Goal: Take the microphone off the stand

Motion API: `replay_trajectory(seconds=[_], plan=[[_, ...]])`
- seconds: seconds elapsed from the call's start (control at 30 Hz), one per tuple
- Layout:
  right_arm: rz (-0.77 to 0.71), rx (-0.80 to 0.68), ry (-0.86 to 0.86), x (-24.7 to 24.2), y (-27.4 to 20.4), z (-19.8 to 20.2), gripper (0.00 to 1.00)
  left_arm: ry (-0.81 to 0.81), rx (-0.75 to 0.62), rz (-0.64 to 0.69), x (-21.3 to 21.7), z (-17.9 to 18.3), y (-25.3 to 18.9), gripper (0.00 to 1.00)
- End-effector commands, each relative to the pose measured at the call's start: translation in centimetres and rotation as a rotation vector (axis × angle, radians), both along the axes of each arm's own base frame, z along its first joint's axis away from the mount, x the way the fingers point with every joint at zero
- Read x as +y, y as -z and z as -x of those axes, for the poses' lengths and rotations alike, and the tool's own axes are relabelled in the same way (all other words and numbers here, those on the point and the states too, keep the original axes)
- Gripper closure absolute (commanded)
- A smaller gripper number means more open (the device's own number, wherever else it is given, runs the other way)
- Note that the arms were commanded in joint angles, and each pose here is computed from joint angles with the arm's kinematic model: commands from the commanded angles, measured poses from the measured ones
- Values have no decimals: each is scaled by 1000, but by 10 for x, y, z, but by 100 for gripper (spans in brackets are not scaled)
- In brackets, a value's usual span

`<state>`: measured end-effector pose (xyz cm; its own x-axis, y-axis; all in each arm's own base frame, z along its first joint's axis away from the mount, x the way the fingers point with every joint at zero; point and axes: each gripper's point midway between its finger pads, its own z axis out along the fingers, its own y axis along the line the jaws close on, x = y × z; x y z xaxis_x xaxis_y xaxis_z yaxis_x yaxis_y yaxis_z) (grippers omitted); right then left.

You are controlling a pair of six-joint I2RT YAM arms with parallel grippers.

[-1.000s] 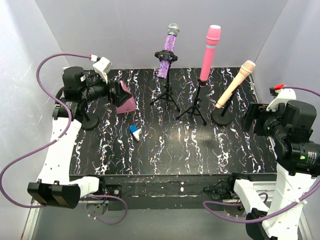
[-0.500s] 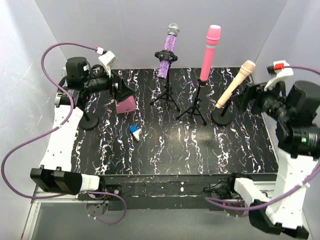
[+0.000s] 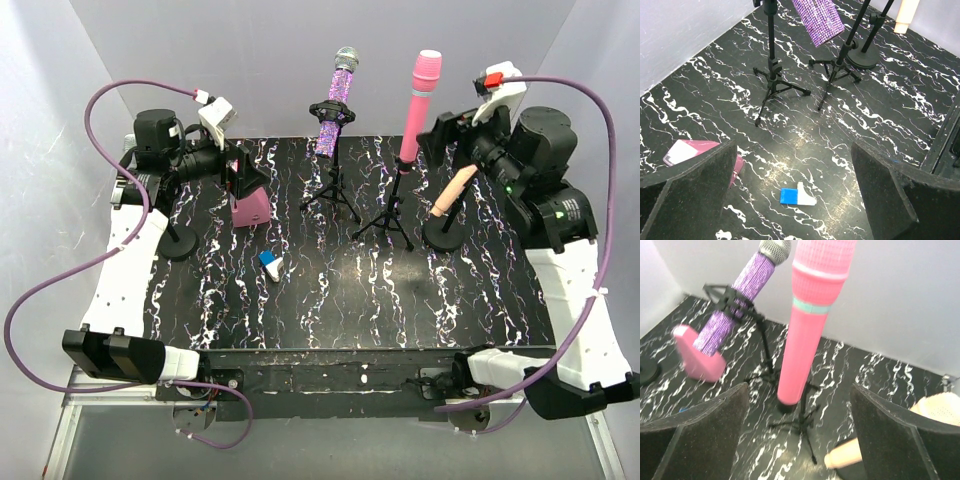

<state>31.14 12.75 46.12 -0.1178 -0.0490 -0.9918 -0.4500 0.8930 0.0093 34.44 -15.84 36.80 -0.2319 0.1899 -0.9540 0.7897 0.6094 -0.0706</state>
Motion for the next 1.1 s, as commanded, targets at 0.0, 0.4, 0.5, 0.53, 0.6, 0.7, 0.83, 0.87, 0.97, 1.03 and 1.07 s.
replay_trajectory(seconds=[0.0,0.4,0.5,0.53,0.6,0.7,0.83,0.87,0.97,1.03,1.07], plan=[[-78,-275,136,-5,-65,-22,12,4,-76,-14,2,7,-23,2],[-88,-297,349,10,-66,-70,23,-8,-79,-29,4,1,-22,2],[-85,-284,367,11,-61,-77,25,-5,-73,-29,3,-2,-19,2],[-82,-270,369,13,-56,-80,26,-2,-73,-28,2,-2,-20,2],[-70,-247,369,16,-47,-85,28,-1,-69,-24,2,-2,-19,2],[-59,-218,354,21,-36,-89,36,0,-66,-15,1,-4,-20,2],[-42,-201,312,26,-31,-84,53,13,-60,-6,-2,-3,-21,2],[-36,-203,307,24,-32,-81,61,14,-57,-2,-3,-3,-21,2],[-31,-201,293,19,-33,-70,99,44,-49,7,-10,-2,-21,2],[-36,-192,236,23,-34,-59,99,77,-60,19,-16,1,-25,2],[-36,-184,198,27,-33,-52,99,95,-65,26,-21,3,-28,2]])
